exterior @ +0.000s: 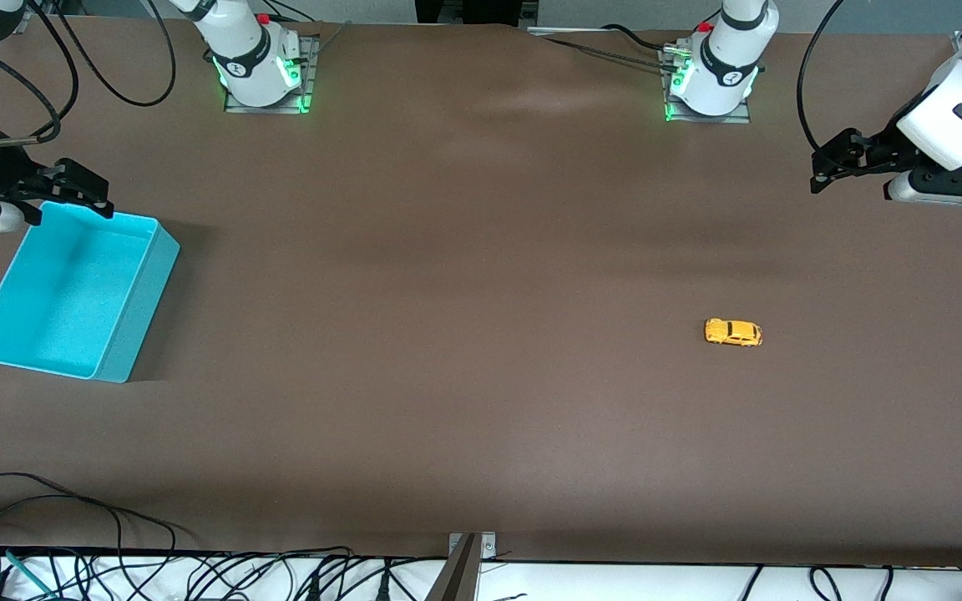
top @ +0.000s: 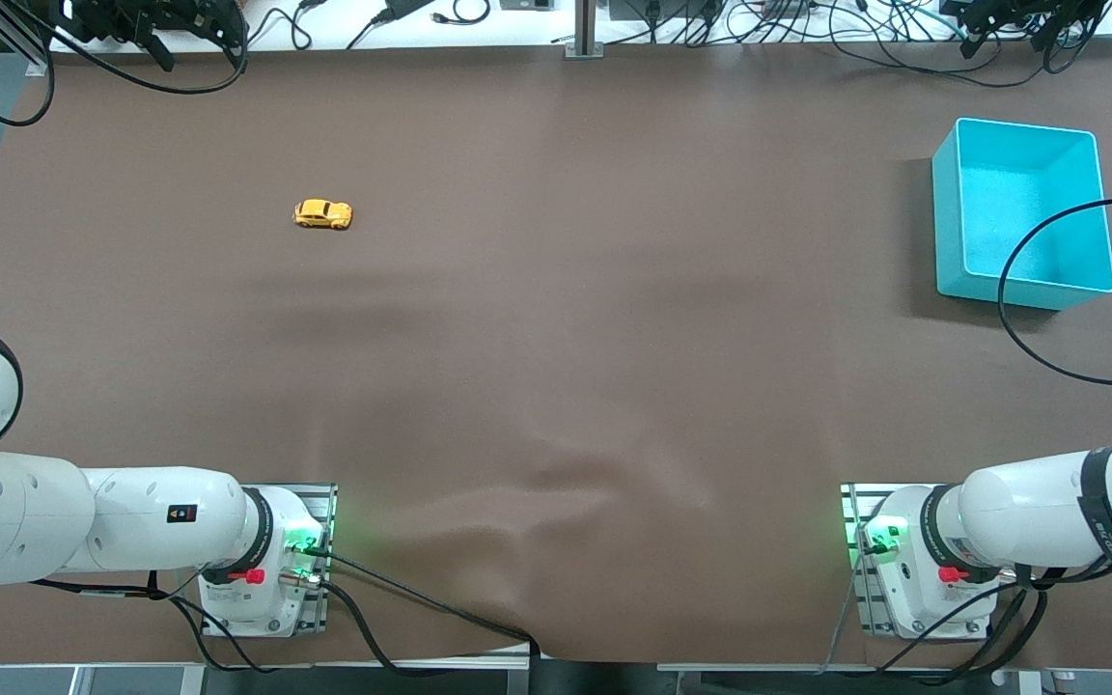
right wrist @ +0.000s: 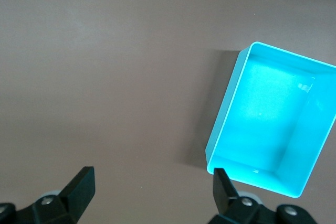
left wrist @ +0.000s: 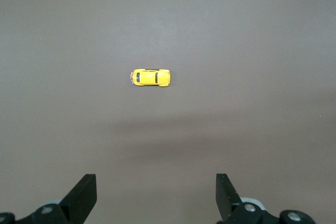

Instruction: Wind up and store yellow beetle car

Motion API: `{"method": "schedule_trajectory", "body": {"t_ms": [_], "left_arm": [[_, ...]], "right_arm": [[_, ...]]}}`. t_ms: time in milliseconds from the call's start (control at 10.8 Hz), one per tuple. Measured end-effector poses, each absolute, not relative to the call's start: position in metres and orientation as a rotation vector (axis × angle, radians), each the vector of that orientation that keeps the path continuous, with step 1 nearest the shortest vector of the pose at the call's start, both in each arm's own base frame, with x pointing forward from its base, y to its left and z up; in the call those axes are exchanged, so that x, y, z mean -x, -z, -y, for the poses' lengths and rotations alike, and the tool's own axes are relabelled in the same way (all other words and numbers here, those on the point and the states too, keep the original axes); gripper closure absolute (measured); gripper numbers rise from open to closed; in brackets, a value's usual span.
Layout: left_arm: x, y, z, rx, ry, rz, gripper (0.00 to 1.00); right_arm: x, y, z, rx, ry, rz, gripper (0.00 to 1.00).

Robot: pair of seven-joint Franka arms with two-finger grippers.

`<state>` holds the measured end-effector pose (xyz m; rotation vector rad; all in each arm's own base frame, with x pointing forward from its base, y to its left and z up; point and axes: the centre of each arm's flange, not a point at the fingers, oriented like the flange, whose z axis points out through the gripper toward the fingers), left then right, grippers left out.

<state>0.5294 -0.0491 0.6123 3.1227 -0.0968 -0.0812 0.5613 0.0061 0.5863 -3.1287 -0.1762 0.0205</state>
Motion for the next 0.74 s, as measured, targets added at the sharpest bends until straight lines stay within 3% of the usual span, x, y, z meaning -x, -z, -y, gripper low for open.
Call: {"method": "schedule_trajectory", "body": {"t_ms": [743], "left_arm": [[-0.5292,-0.6121,0.0490,-3.123,0.085,0.093,0.00]], "right_arm": [[-0.5594,-0.5895,-0.0115,3.130,-0.029,0.188,0.00]]}}
